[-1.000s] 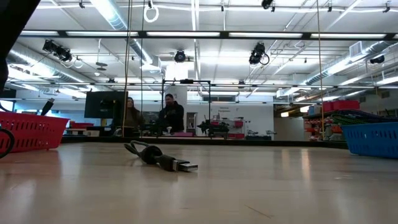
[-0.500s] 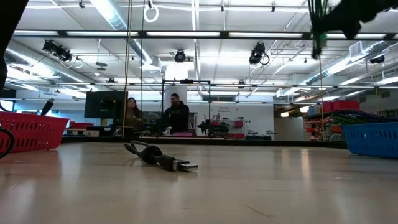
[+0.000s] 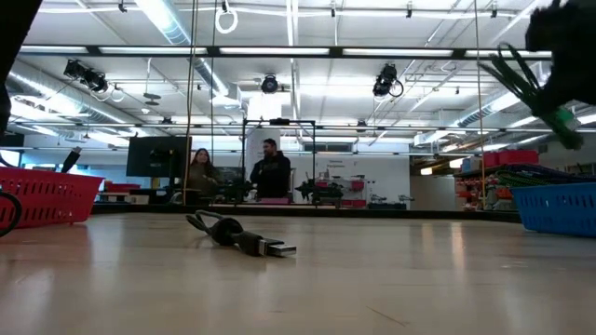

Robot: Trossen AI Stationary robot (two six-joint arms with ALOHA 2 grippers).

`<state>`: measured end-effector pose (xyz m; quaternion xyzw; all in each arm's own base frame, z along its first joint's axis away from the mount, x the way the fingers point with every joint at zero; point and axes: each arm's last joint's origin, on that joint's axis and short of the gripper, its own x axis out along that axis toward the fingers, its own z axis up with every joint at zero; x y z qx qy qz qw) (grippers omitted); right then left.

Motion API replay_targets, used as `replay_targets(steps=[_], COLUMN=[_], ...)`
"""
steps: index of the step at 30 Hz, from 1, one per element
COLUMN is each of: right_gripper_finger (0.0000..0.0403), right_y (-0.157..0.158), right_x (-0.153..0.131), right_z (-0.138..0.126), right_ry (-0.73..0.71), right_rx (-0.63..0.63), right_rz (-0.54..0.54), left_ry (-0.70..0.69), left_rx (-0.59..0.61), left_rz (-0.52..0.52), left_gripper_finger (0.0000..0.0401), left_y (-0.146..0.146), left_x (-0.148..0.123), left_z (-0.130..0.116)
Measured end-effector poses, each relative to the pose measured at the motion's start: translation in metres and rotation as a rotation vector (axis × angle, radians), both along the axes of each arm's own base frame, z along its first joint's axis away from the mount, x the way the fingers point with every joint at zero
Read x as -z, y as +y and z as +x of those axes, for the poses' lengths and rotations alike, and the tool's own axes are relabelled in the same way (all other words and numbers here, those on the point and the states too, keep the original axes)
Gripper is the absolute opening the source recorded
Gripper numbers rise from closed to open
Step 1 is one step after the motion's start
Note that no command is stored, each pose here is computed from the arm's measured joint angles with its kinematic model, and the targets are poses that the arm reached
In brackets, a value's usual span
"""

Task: Pick & Place USB Port
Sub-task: Put the green charger cable into the blue bin

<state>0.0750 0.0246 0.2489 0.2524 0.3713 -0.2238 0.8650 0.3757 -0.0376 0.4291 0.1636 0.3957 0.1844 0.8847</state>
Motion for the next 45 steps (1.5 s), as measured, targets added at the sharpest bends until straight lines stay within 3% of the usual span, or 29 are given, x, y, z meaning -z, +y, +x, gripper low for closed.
replay_targets(steps=[6, 9, 18, 33, 45], right_gripper_finger=[0.001, 0.001, 0.001, 0.001, 0.001], right_y=[0.002, 0.003, 0.0, 0.007, 0.007], right_x=[0.005, 0.004, 0.006, 0.012, 0.018], right_z=[-0.007, -0.008, -0.01, -0.003, 0.005], right_ry=[0.107, 0.112, 0.133, 0.255, 0.219], right_rx=[0.028, 0.028, 0.072, -0.015, 0.141], right_rz=[0.164, 0.183, 0.128, 0.088, 0.034], left_ry=[0.012, 0.013, 0.025, 0.068, 0.068], left_rx=[0.0, 0.0, 0.023, -0.009, -0.009], left_rz=[0.004, 0.003, -0.04, -0.061, -0.061], left_gripper_finger=[0.0133, 0.0133, 0.0133, 0.0133, 0.0133], left_y=[0.001, 0.001, 0.0, 0.0, 0.0], left_x=[0.001, 0.001, 0.002, 0.006, 0.006], left_z=[-0.001, -0.001, -0.001, -0.006, -0.006])
